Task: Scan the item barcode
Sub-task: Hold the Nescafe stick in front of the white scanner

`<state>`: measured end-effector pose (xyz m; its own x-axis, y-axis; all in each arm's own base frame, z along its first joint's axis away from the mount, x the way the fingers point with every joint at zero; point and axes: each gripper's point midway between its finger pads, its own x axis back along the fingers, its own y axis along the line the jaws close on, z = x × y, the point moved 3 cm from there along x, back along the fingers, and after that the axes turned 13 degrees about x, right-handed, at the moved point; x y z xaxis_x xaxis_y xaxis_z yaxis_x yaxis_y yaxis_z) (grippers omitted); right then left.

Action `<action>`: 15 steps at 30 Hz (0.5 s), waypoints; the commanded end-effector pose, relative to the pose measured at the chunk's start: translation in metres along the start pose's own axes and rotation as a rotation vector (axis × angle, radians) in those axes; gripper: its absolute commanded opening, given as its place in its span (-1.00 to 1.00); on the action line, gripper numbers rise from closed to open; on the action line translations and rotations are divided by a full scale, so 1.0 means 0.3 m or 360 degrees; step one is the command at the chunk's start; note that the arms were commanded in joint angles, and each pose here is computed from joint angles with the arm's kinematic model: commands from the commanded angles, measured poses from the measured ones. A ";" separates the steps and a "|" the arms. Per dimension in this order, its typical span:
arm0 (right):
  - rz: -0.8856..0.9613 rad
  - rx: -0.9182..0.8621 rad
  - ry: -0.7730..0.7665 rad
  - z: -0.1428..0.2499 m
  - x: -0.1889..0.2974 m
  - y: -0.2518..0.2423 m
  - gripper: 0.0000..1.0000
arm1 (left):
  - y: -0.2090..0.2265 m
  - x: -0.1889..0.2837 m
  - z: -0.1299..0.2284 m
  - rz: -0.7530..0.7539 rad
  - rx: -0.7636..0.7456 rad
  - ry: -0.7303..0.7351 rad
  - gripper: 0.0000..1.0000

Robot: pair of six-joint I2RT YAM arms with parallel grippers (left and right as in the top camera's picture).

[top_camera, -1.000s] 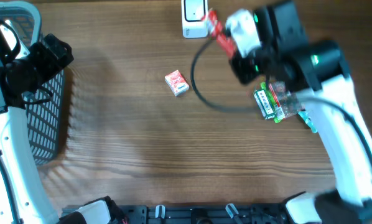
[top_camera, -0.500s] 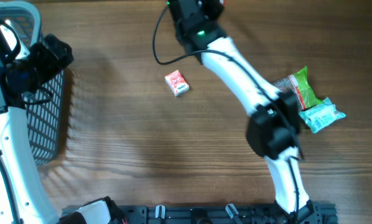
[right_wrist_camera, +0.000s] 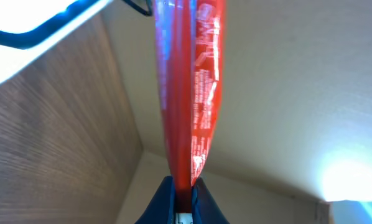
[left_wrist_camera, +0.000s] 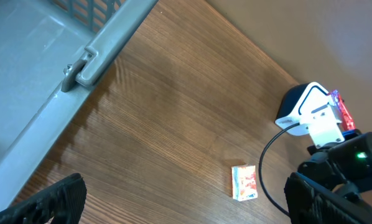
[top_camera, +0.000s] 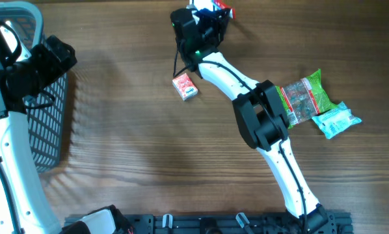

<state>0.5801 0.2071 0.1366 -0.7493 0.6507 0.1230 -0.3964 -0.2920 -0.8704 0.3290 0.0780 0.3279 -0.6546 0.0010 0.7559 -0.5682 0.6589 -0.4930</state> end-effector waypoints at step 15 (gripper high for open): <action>-0.0007 0.0076 0.0085 -0.007 -0.040 0.062 -0.92 | -0.014 0.008 -0.001 0.0028 -0.0034 -0.0002 1.00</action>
<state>0.5800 0.2134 0.1230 -0.7543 0.6472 0.1101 -0.3917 -0.3090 -0.8667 0.3290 0.0780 0.3279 -0.6546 0.0010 0.7559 -0.5682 0.6589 -0.4930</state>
